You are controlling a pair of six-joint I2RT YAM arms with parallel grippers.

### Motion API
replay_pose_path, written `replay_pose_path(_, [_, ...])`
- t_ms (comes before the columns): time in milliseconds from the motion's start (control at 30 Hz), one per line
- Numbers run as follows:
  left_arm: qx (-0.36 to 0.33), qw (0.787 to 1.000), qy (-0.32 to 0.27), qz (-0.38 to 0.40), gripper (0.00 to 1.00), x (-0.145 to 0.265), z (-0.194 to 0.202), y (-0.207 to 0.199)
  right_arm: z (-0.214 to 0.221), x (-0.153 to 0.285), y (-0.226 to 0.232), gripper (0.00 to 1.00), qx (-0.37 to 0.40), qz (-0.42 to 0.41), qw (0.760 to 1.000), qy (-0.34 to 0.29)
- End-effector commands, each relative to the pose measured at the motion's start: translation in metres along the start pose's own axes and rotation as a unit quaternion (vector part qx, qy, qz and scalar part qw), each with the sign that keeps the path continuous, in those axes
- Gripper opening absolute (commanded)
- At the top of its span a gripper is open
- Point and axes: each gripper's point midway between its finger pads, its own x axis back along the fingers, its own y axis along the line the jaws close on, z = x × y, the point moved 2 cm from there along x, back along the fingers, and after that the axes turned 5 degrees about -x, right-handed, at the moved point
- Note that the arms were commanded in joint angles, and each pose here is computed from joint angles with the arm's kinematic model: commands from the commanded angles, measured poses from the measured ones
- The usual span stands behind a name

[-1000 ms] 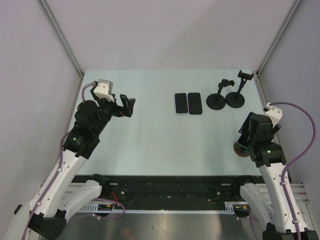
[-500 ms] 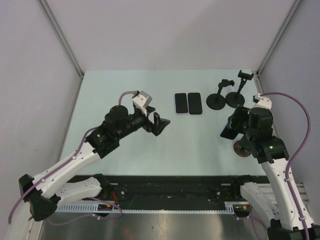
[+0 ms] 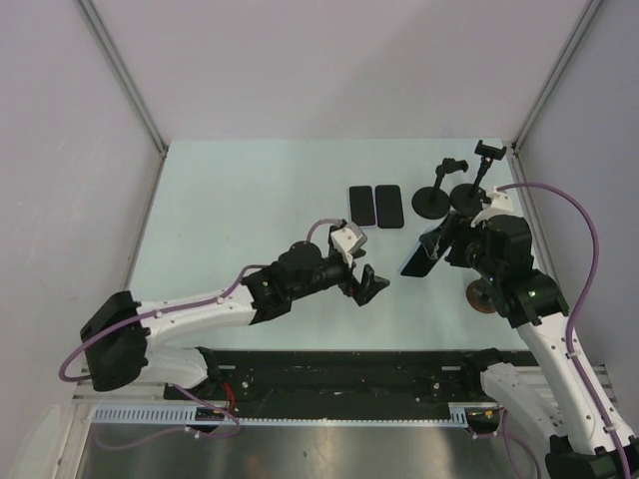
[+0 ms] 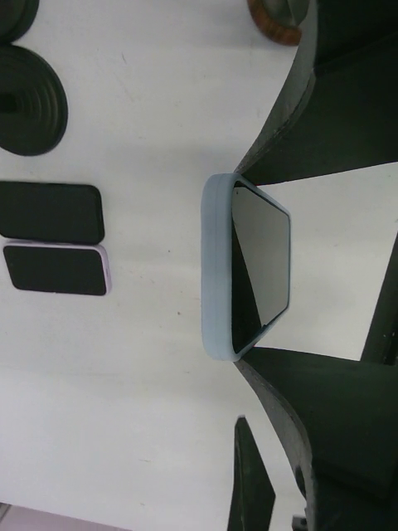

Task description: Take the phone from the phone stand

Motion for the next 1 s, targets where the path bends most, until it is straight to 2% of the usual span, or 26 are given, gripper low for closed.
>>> replay_pose_path(0, [-0.005, 0.998, -0.062, 0.015, 1.0, -0.018, -0.014, -0.013, -0.014, 0.006, 0.03, 0.06, -0.01, -0.081, 0.996, -0.033])
replay_pose_path(333, [-0.017, 0.997, -0.058, 0.04, 0.93, -0.048, 0.009, -0.02, -0.012, 0.01, 0.042, 0.04, -0.012, -0.118, 0.992, -0.036])
replay_pose_path(533, [-0.017, 0.998, -0.045, 0.039, 0.82, -0.058, 0.023, -0.019, -0.01, 0.013, 0.044, 0.02, -0.009, -0.126, 0.991, -0.033])
replay_pose_path(567, [-0.016, 0.998, -0.045, 0.041, 0.74, -0.059, 0.023, -0.019, -0.01, 0.012, 0.044, 0.02, -0.01, -0.127, 0.991, -0.033])
replay_pose_path(633, [-0.015, 0.998, -0.047, 0.045, 0.68, -0.061, 0.022, -0.021, -0.009, 0.013, 0.046, 0.02, -0.009, -0.133, 0.991, -0.03])
replay_pose_path(667, [-0.013, 0.998, -0.048, 0.046, 0.62, -0.061, 0.022, -0.021, -0.009, 0.012, 0.046, 0.02, -0.01, -0.133, 0.991, -0.029])
replay_pose_path(833, [-0.013, 0.997, -0.059, 0.054, 0.47, -0.062, 0.016, -0.024, -0.004, 0.009, 0.046, 0.01, -0.013, -0.133, 0.991, -0.021])
replay_pose_path(933, [-0.011, 0.996, -0.061, 0.057, 0.35, -0.063, 0.015, -0.025, -0.003, 0.008, 0.046, 0.01, -0.015, -0.134, 0.991, -0.02])
replay_pose_path(967, [-0.011, 0.996, -0.063, 0.057, 0.26, -0.063, 0.014, -0.025, -0.002, 0.007, 0.045, 0.01, -0.017, -0.134, 0.991, -0.017])
